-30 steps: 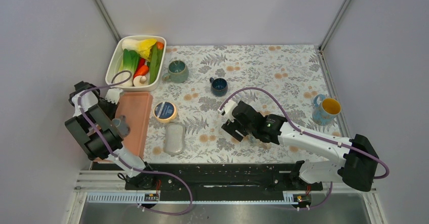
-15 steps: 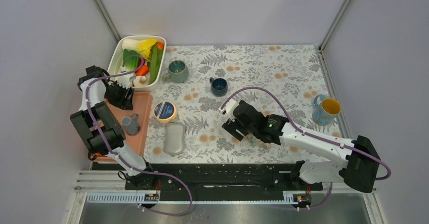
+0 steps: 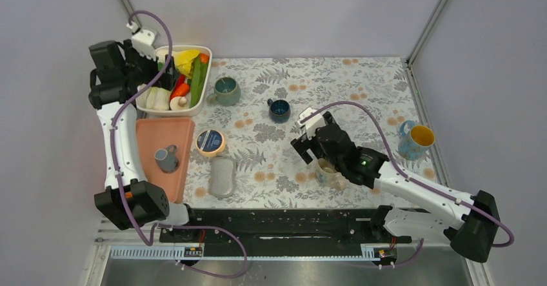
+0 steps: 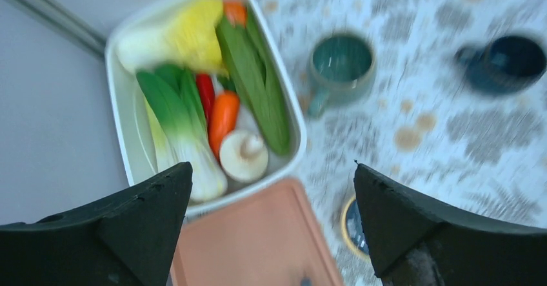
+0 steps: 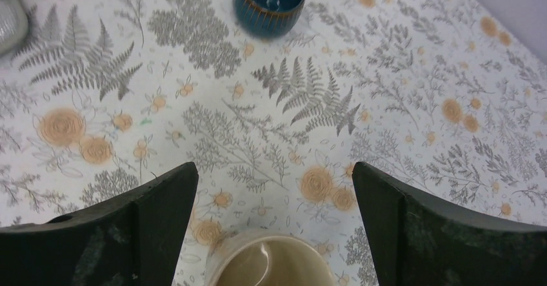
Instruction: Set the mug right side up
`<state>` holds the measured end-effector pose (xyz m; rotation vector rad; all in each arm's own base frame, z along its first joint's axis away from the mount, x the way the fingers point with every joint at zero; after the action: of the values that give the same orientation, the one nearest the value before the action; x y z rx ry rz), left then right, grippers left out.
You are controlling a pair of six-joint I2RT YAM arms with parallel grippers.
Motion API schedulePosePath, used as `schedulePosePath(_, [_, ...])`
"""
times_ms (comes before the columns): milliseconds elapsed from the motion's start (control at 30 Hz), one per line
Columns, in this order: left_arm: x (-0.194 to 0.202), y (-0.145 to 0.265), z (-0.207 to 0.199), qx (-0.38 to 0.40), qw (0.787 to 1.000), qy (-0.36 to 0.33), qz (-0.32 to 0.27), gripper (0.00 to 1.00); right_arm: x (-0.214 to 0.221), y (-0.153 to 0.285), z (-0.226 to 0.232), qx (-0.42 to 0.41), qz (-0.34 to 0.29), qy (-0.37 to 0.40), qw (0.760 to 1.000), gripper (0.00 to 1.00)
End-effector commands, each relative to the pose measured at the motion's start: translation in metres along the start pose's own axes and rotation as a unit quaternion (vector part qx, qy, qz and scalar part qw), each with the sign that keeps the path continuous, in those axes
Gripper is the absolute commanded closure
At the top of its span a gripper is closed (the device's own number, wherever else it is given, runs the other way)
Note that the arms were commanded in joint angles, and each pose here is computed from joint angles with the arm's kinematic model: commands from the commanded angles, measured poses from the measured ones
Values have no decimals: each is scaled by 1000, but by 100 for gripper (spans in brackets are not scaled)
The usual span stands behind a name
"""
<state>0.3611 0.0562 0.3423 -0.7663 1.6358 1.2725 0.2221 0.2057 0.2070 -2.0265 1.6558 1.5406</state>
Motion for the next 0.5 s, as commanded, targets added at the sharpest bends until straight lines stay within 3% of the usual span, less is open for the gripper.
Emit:
schedulePosePath(0, [-5, -15, -15, 62, 986, 153, 40, 1, -31, 10, -35, 46, -94, -63, 993, 1])
schedulePosePath(67, [28, -18, -9, 11, 972, 178, 153, 1, -26, 10, -44, 70, -81, -76, 991, 1])
schedulePosePath(167, [88, -15, 1, -61, 935, 165, 308, 1, -16, 8, -44, 78, -54, -70, 993, 1])
schedulePosePath(267, [123, -11, 3, -80, 915, 145, 367, 1, -9, 5, -43, 82, -28, -63, 994, 1])
schedulePosePath(367, [139, -10, 0, -101, 909, 58, 400, 3, -5, 2, -42, 81, -13, -57, 995, 0])
schedulePosePath(467, [160, -7, 2, -122, 886, -21, 447, 11, -2, 0, -39, 76, -8, -55, 996, 0])
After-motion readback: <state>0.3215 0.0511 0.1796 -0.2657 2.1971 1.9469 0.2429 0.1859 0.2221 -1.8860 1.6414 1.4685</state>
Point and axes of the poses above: each gripper's point midway between its finger pads, its own y axis back along the fingers, its own z axis along the line the jaws close on, x = y × z, the point moved 4 cm from there along y, back along the fingers, and after that the axes turned 14 degrees about y, right-handed, at the moved point
